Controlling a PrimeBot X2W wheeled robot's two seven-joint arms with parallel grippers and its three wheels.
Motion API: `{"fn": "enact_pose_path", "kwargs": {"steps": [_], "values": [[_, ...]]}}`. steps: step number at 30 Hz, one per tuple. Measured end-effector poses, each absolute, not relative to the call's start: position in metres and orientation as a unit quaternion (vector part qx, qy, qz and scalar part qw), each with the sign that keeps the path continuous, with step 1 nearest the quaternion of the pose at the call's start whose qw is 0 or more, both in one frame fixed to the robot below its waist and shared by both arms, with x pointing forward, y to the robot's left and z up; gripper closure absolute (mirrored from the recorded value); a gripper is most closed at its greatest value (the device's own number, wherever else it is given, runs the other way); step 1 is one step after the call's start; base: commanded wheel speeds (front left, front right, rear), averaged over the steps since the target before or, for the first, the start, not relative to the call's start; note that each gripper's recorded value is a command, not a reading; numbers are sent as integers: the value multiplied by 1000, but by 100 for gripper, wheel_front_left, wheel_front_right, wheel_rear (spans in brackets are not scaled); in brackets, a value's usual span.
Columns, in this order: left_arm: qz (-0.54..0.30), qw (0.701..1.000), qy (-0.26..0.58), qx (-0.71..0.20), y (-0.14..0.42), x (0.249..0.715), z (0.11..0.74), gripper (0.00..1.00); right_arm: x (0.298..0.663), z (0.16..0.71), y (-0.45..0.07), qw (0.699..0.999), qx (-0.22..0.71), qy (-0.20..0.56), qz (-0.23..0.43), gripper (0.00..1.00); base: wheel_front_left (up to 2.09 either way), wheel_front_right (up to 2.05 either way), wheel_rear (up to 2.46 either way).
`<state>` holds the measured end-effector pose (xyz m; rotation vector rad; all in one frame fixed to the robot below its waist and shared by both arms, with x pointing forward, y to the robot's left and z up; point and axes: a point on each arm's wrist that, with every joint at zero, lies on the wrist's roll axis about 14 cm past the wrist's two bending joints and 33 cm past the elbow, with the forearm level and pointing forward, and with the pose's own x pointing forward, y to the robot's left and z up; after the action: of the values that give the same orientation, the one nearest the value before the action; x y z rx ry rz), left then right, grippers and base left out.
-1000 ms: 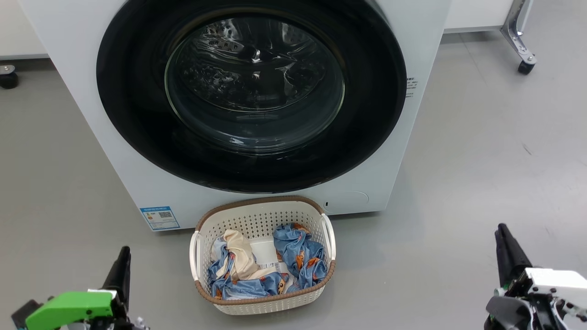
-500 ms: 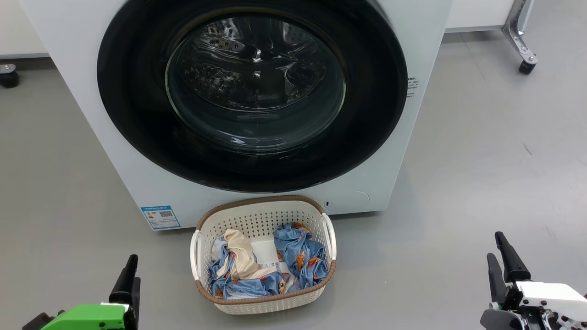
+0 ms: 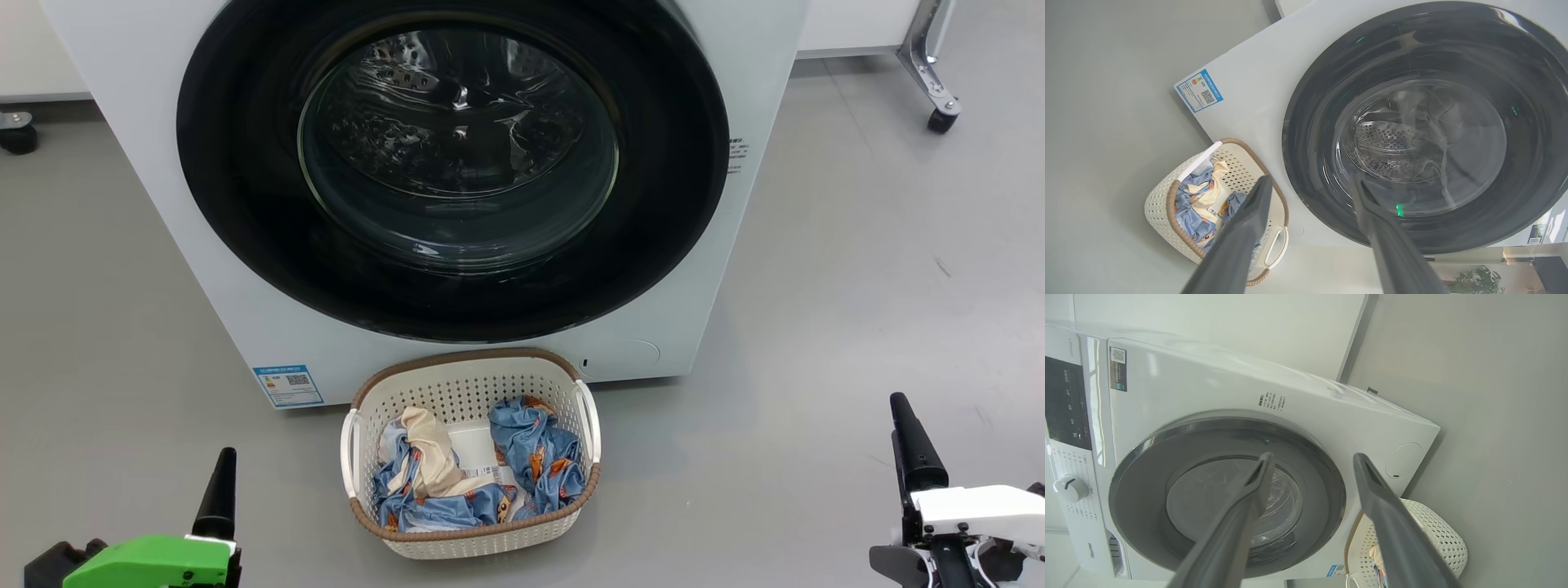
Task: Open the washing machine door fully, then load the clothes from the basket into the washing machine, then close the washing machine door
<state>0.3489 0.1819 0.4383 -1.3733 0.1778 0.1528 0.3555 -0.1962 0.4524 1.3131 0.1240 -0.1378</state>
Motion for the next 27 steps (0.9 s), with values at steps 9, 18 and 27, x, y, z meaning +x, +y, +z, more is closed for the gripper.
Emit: {"fn": "enact_pose_path", "kwargs": {"steps": [9, 18, 27], "values": [[66, 815, 72, -571, 186, 350, 446, 0, 359, 463, -191, 845, 530, 55, -37, 0, 0, 0, 0], [46, 868, 70, -489, 182, 352, 453, 0, 359, 467, -178, 892, 449, 59, -8, 0, 0, 0, 0], [45, 902, 67, -423, 184, 348, 454, 0, 360, 471, -170, 928, 368, 58, 18, 0, 0, 0, 0]]}}
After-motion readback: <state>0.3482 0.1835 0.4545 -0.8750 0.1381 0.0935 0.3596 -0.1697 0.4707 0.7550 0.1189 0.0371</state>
